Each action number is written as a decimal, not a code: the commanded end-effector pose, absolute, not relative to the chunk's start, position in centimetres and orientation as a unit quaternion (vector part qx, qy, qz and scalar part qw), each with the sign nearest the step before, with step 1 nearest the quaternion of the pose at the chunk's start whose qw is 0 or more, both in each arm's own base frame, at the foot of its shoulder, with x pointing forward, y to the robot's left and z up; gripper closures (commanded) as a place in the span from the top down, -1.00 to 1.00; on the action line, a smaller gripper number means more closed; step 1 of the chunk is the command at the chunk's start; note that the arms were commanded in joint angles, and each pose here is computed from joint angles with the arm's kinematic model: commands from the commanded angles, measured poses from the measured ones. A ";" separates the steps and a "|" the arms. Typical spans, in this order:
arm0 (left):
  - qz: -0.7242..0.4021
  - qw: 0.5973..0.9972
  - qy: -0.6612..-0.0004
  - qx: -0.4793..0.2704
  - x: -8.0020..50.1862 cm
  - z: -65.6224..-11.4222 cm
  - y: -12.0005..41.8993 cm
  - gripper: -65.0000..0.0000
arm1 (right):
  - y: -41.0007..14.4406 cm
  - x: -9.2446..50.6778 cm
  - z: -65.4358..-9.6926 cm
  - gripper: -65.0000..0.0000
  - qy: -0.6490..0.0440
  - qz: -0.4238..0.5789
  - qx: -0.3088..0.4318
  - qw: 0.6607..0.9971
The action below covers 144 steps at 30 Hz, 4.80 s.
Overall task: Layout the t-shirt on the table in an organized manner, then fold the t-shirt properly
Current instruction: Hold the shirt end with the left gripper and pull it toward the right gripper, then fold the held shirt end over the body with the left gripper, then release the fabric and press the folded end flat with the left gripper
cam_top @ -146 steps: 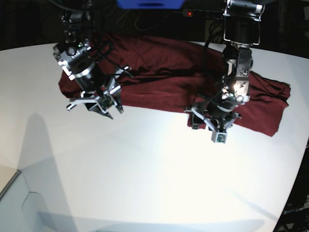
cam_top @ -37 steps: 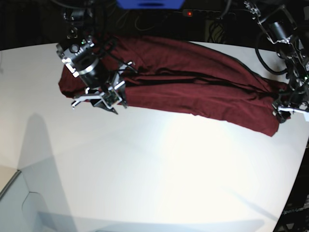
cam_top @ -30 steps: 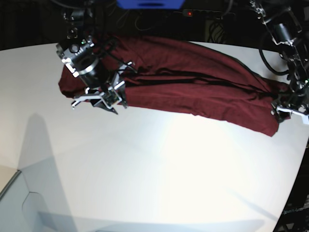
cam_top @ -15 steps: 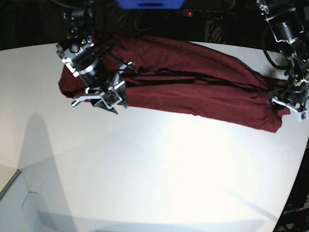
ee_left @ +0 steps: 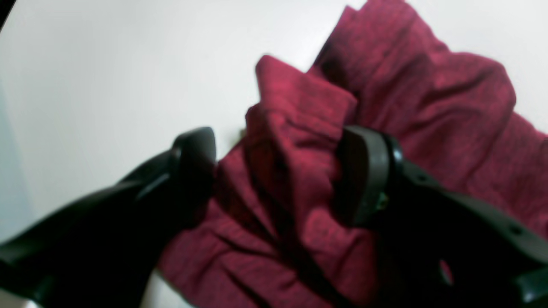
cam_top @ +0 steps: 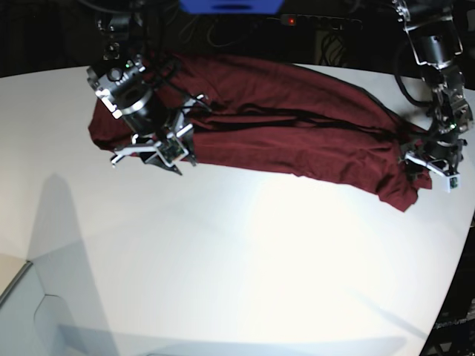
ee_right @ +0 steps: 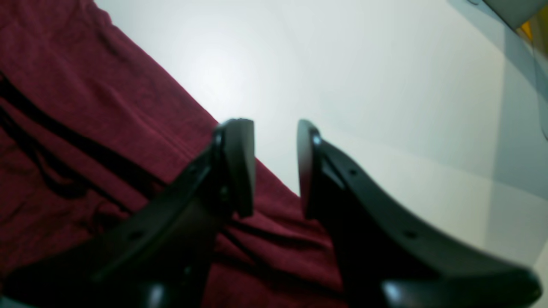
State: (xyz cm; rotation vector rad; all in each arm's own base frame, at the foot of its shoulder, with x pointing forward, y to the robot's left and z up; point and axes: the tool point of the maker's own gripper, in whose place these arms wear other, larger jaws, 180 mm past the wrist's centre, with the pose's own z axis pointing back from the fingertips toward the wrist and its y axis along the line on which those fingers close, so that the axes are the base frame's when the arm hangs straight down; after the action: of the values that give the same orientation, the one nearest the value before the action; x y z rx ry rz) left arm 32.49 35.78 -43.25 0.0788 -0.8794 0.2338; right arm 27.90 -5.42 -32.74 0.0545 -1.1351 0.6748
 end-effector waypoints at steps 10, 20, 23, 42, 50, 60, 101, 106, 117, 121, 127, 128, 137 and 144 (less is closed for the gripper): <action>0.134 0.904 -0.404 0.045 29.9 -46.9 36.7 -0.74 | -5.4 28.4 -31.5 -0.45 -0.547 0.315 0.026 0.775; 0.155 0.886 -0.433 0.054 30.6 -44.8 38.3 -1.00 | -5.5 28.5 -31.3 -0.45 -0.549 0.315 0.025 0.774; 0.166 0.863 -0.473 0.066 30.8 -41.9 39.0 -1.00 | -5.5 28.5 -31.3 -0.45 -0.549 0.315 0.025 0.774; 0.058 0.791 -0.603 0.083 30.5 -27.9 31.2 -1.00 | -7.1 29.4 -30.8 -0.45 -0.556 0.300 0.006 0.775; -0.018 0.814 -0.579 0.034 29.0 -29.8 23.8 -1.00 | -8.4 29.9 -30.2 -0.45 -0.566 0.276 0.005 0.777; -0.148 0.826 -0.543 0.020 28.0 -32.5 14.3 -1.00 | -8.4 29.6 -30.4 -0.45 -0.563 0.275 0.005 0.779; -0.312 0.805 -0.504 -0.015 24.6 -34.9 3.8 0.17 | -8.3 29.8 -30.2 -0.44 -0.566 0.276 0.006 0.777; -0.305 0.797 -0.521 -0.013 25.0 -33.4 3.9 0.33 | -8.3 29.8 -30.3 -0.44 -0.565 0.277 0.007 0.777; -0.204 0.818 -0.535 0.048 27.1 -32.2 12.4 0.33 | -8.3 29.8 -30.2 -0.44 -0.566 0.277 0.006 0.777; -0.138 0.822 -0.552 0.010 27.4 -31.4 14.2 0.33 | -8.2 29.8 -30.2 -0.44 -0.566 0.277 0.007 0.776; -0.140 0.827 -0.544 0.012 27.4 -32.1 14.3 0.32 | -8.2 29.8 -30.3 -0.44 -0.565 0.277 0.007 0.777; -0.147 0.828 -0.541 0.014 27.3 -32.4 14.0 0.32 | -8.2 29.8 -30.3 -0.44 -0.565 0.277 0.007 0.777; -0.209 0.879 -0.427 0.025 24.3 -36.8 12.1 0.32 | -8.2 29.8 -30.2 -0.44 -0.566 0.277 0.007 0.776; -0.352 0.860 -0.368 -0.018 20.5 -37.9 6.1 0.32 | -8.3 30.3 -29.7 -0.44 -0.573 0.277 0.004 0.772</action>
State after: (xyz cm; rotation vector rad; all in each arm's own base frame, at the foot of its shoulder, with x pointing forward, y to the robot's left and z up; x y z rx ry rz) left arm 20.02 6.15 -38.80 -0.0422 -0.7380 -0.7439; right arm 30.00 -8.53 -31.04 -0.0003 -1.1902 0.6034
